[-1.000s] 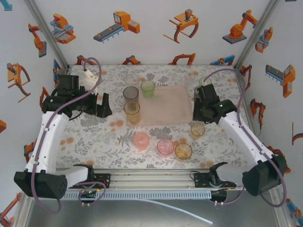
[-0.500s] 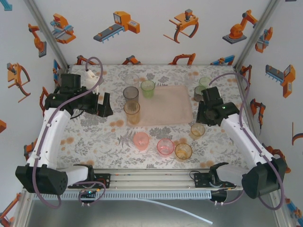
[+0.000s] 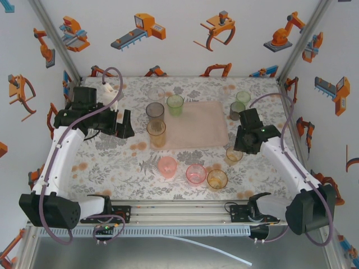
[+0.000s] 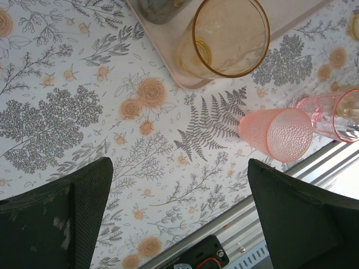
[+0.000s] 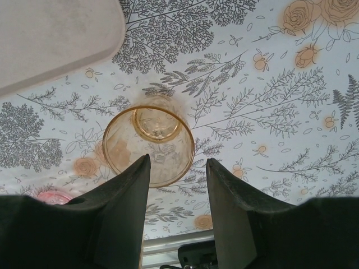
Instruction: Place the glasses into the tray
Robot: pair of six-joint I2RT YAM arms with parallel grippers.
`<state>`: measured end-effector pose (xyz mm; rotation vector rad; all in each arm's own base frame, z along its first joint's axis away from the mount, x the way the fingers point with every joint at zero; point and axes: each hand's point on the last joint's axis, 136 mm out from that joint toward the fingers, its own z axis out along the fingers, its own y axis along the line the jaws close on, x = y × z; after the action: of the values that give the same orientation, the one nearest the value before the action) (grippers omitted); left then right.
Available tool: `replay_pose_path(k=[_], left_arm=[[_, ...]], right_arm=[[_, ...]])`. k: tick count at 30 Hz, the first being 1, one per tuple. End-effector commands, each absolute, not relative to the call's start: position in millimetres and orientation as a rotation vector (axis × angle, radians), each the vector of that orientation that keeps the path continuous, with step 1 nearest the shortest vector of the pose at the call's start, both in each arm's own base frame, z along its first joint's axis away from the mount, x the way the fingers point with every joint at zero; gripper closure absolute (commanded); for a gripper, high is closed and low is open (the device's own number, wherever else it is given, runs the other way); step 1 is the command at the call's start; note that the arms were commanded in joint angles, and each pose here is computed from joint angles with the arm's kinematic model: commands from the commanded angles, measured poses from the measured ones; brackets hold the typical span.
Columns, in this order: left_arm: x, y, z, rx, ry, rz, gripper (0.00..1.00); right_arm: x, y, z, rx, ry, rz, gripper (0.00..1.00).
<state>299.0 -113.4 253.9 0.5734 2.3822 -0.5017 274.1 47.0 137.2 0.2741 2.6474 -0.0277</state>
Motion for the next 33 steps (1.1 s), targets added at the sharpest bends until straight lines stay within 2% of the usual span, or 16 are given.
replay_pose_path(k=[1,25,33], left_arm=[[299.6,-115.6,264.7,0.561,2.362,-0.536,0.03],[301.5,-115.8,259.8,0.562,2.377,-0.538,0.03],[302.5,-116.3,259.9,0.562,2.378,-0.543,0.03]], right_arm=[[273.9,42.5,129.1,0.327,2.642,-0.032,0.57],[273.4,39.5,95.9,0.381,2.669,-0.001,0.67],[273.0,40.0,92.1,0.384,2.670,0.012,0.77]])
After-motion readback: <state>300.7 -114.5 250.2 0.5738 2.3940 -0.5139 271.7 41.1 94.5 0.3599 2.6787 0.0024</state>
